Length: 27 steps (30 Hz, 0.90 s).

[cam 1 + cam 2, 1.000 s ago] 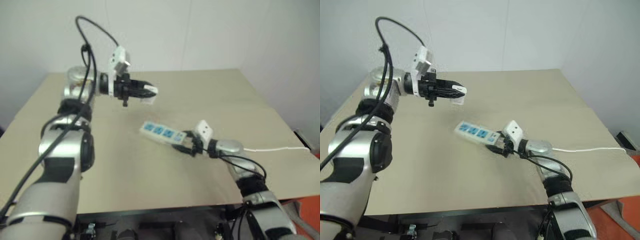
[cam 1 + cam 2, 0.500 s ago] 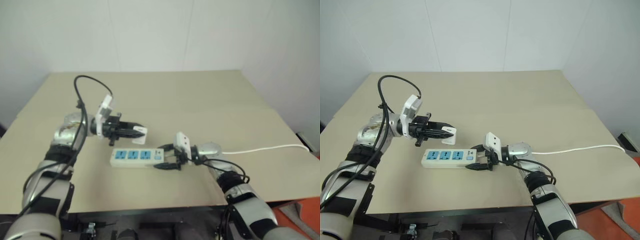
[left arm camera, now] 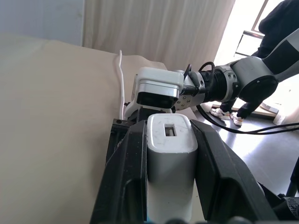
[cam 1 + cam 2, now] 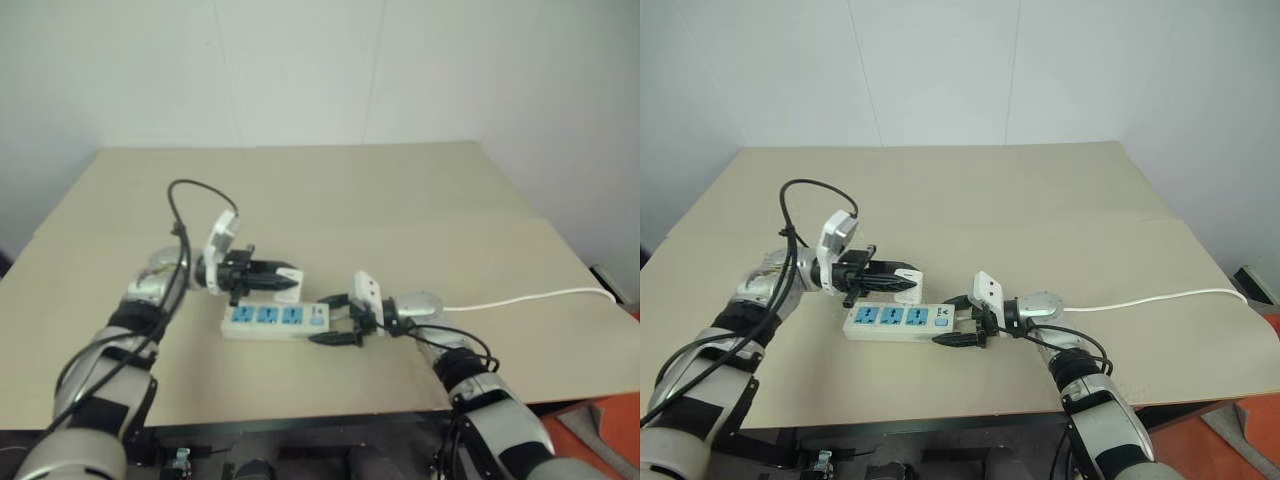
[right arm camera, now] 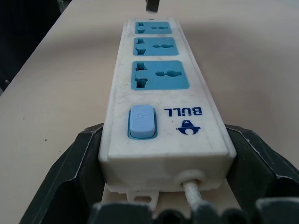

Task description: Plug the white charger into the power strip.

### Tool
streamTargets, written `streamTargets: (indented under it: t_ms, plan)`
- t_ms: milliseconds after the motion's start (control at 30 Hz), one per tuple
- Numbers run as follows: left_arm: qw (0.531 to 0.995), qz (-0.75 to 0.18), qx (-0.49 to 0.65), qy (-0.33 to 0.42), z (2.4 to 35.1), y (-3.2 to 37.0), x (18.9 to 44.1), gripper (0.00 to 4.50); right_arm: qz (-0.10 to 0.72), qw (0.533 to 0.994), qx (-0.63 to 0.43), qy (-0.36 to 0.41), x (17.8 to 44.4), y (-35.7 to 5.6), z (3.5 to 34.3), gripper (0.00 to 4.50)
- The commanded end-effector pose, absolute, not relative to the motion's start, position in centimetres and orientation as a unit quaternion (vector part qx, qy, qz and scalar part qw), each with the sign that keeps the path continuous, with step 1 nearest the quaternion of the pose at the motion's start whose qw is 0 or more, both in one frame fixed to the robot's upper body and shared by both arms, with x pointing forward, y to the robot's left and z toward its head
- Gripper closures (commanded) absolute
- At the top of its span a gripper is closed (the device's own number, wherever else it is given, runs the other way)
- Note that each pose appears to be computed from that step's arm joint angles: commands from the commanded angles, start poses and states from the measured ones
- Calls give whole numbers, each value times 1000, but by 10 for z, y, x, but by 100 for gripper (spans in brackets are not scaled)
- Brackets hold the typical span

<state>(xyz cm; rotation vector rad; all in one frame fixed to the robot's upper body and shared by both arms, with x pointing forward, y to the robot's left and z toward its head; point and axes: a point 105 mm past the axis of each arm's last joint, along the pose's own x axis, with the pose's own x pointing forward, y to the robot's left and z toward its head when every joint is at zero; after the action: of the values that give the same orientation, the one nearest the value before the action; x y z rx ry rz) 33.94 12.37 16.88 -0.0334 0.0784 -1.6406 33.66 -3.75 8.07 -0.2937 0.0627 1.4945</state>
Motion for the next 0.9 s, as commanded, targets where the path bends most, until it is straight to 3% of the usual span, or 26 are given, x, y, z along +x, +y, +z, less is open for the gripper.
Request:
streamTargets:
  t_ms: [33,900]
  plan:
    - [672,-741,-9,14,176,118,339,349,687,711,-142,55,331,-37,68,111]
    - [677,-731,6,79,131,116,340,349,680,715,-147,76,330,-41,60,111]
